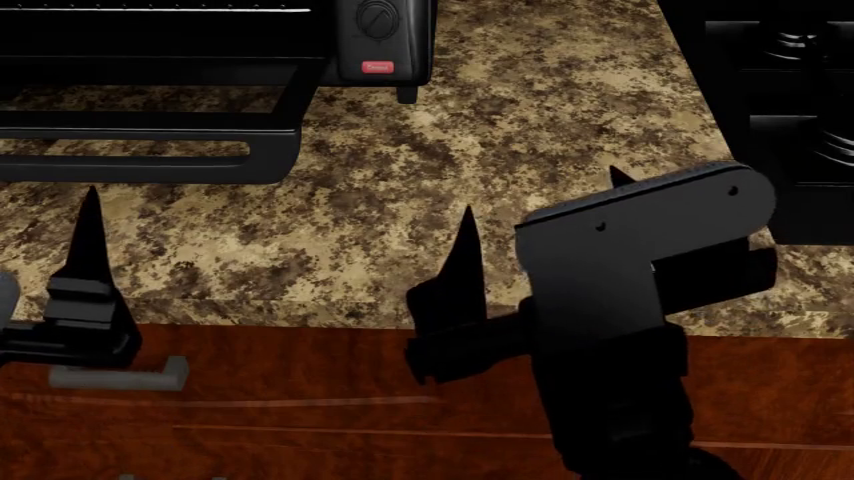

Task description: Fully slide the toaster oven rack0 out.

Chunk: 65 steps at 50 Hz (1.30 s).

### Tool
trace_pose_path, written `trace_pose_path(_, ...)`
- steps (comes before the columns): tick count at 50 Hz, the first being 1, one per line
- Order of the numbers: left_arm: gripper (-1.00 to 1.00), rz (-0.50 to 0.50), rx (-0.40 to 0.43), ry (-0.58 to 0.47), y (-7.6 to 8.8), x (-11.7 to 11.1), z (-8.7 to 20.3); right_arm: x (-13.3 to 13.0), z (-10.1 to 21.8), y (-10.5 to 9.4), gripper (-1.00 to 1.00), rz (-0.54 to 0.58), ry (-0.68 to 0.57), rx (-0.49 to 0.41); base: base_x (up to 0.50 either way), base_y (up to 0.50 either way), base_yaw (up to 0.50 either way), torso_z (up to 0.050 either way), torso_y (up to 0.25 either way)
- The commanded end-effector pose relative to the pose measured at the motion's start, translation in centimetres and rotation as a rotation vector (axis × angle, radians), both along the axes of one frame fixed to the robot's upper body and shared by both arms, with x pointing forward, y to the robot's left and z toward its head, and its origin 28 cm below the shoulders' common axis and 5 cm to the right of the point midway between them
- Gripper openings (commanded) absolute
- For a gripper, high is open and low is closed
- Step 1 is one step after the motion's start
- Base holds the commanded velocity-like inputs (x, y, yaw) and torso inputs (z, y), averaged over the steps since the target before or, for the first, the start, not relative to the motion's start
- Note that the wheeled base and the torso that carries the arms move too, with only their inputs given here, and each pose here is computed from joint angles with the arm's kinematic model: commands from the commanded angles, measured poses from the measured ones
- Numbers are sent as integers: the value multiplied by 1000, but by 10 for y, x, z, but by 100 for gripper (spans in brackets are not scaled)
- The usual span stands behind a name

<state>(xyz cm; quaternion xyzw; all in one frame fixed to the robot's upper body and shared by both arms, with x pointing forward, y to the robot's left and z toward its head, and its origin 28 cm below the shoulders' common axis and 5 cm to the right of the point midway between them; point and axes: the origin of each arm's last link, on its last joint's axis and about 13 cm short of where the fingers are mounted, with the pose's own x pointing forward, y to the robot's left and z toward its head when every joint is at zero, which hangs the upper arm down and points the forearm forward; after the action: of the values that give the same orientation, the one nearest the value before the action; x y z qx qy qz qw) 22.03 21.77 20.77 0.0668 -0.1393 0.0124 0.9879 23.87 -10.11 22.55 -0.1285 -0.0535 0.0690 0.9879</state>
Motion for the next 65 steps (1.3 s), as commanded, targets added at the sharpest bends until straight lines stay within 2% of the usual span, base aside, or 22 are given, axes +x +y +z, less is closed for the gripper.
trace_pose_path(1,100,6,-2,-5,2,3,7,1,6,-1,100,8,-6,-6,0,0,0,0,0)
trace_pose_path(4,100,2,17,-15,1,2,7,0,9,-1,100,11,-21,-4,164,0,0,0,0)
trace_pose_path(23,100,7,15,-26,5,0,9,-2,11,-1,100,3,-38,-1,496,39,0,0,0)
trace_pose_path(42,100,9,17,-30,5,-1,10,-4,12,-2,100,11,-44,10,353,115,0,0,1)
trace_pose_path(55,100,18,31,-27,6,-1,12,-6,13,-3,100,12,-53,6,0,0,0,0,0)
trace_pose_path(60,100,34,150,-38,4,9,20,-6,15,-4,100,10,-56,7,0,0,0,0,0)
trace_pose_path(65,100,38,352,-35,0,24,24,-7,15,-7,100,10,-57,8,0,0,0,0,0)
